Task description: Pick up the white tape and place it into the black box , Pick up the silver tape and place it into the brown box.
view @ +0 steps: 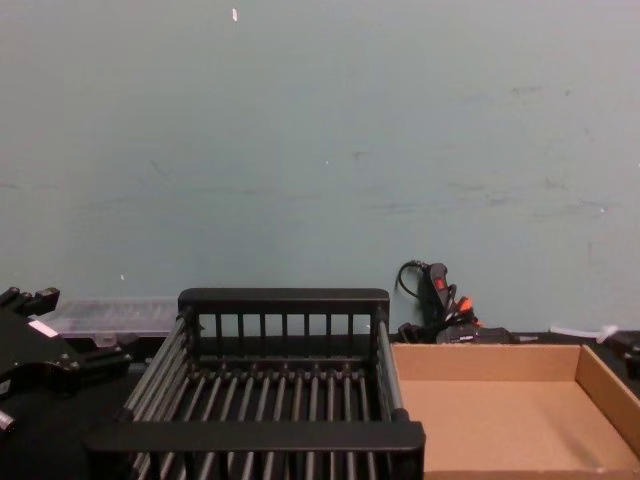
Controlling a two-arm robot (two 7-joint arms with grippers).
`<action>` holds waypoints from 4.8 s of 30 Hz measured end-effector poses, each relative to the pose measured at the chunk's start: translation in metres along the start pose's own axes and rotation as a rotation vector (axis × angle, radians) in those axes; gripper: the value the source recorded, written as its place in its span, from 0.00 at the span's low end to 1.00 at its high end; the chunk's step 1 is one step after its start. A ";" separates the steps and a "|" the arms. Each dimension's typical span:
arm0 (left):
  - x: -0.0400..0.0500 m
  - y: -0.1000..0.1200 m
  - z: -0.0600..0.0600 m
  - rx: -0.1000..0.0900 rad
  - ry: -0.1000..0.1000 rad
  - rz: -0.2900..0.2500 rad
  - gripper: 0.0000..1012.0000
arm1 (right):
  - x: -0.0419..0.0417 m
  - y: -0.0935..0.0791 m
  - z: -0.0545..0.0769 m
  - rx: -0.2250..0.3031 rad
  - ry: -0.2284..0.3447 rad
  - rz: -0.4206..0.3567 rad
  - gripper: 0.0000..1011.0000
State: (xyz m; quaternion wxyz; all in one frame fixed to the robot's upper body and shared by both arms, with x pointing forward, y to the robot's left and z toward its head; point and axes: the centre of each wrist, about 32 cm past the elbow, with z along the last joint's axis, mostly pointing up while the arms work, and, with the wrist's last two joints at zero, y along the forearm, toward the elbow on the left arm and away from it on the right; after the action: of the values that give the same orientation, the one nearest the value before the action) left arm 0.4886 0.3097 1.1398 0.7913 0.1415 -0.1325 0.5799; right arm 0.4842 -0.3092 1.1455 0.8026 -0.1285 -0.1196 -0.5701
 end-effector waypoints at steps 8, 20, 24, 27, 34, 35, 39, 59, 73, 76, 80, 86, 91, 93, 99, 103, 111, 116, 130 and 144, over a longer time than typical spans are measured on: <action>0.0000 0.000 0.000 0.000 0.000 0.000 0.99 | -0.0017 -0.009 0.008 -0.002 0.065 0.036 0.99; 0.0000 0.000 0.000 0.000 0.000 0.000 0.99 | -0.0152 -0.037 0.023 -0.006 0.156 0.126 0.99; 0.0000 0.000 0.000 0.000 0.000 0.000 0.99 | -0.0207 -0.048 0.027 -0.021 0.178 0.156 0.99; 0.0000 0.000 0.000 0.000 0.000 0.000 0.99 | -0.0251 -0.056 0.029 -0.039 0.187 0.178 0.99; 0.0000 0.000 0.000 0.000 0.000 0.000 0.99 | -0.0348 -0.070 0.028 -0.114 0.212 0.220 0.99; 0.0000 0.000 0.000 0.000 0.000 0.000 0.99 | -0.0359 -0.072 0.028 -0.125 0.216 0.225 0.99; 0.0000 0.000 0.000 0.000 0.000 0.000 0.99 | -0.0401 -0.077 0.027 -0.174 0.227 0.241 0.99; 0.0000 0.000 0.000 0.000 0.000 0.000 0.99 | -0.0512 -0.069 0.028 -0.328 0.261 0.271 0.99; 0.0000 0.000 0.000 0.000 0.000 0.000 0.99 | -0.0581 -0.057 0.027 -0.349 0.246 0.288 0.99; 0.0000 0.000 0.000 0.000 0.000 0.000 0.99 | -0.0592 -0.056 0.026 -0.354 0.244 0.287 0.99; 0.0000 0.000 0.000 0.000 0.000 0.000 0.99 | -0.0603 -0.054 0.026 -0.359 0.241 0.286 0.99; 0.0000 0.000 0.000 0.000 0.000 0.000 0.99 | -0.0609 -0.052 0.024 -0.370 0.237 0.283 0.99; 0.0000 0.000 0.000 0.000 0.000 0.000 0.99 | -0.0609 -0.051 0.023 -0.379 0.236 0.278 0.99; 0.0000 0.000 0.000 0.000 0.000 0.000 0.99 | -0.0608 -0.051 0.023 -0.380 0.235 0.278 0.99; 0.0000 0.000 0.000 0.000 0.000 0.000 0.99 | -0.0608 -0.051 0.023 -0.382 0.233 0.277 0.99; 0.0000 0.000 0.000 0.000 0.000 0.000 0.99 | -0.0605 -0.051 0.023 -0.381 0.232 0.276 0.99; 0.0000 0.000 0.000 0.000 0.000 0.000 0.99 | -0.0606 -0.051 0.023 -0.381 0.233 0.277 0.89; 0.0000 0.000 0.000 0.000 0.000 0.000 0.99 | -0.0606 -0.051 0.023 -0.380 0.234 0.277 0.75; 0.0000 0.000 0.000 0.000 0.000 0.000 0.99 | -0.0605 -0.051 0.023 -0.379 0.234 0.277 0.32; 0.0000 0.000 0.000 0.000 0.000 0.000 0.99 | -0.0606 -0.051 0.023 -0.378 0.234 0.277 0.15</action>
State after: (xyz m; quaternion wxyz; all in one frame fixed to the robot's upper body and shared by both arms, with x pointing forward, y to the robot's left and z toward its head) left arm 0.4886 0.3097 1.1398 0.7913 0.1415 -0.1324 0.5799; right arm 0.4151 -0.2639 1.1505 0.8430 -0.2246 0.1016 -0.4781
